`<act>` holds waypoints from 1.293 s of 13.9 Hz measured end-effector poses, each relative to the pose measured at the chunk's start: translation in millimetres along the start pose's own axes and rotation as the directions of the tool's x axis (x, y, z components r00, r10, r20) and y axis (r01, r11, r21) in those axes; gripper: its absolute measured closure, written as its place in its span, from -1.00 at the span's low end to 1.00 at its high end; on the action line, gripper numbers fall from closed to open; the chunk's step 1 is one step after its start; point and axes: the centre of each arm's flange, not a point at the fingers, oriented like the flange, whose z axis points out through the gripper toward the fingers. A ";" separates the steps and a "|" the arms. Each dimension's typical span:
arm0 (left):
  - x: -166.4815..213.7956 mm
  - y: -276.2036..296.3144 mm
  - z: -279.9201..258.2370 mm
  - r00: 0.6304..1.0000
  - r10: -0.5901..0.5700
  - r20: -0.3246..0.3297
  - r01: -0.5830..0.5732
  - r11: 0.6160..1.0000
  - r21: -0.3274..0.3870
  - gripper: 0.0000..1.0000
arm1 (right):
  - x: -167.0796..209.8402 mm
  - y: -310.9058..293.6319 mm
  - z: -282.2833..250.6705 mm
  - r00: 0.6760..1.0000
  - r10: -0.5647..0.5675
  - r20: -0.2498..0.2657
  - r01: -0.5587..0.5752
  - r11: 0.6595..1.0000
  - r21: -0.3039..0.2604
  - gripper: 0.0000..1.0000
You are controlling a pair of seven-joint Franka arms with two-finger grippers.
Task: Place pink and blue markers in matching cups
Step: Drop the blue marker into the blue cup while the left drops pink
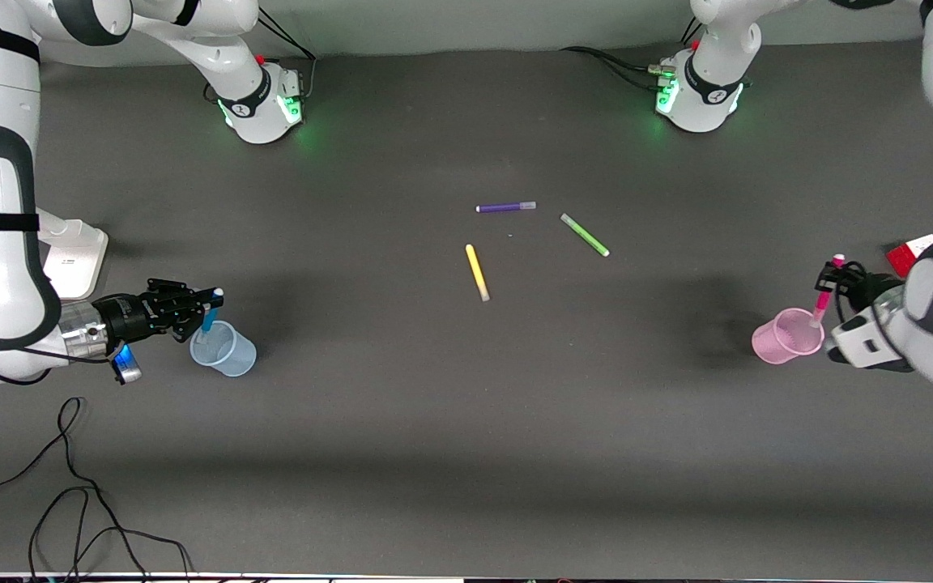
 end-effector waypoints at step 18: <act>65.7 9.0 37.2 0.998 0.017 0.067 -0.020 0.999 0.048 0.59 | 31.2 -5.1 16.4 0.999 0.015 -0.035 -0.014 0.999 0.043 -0.06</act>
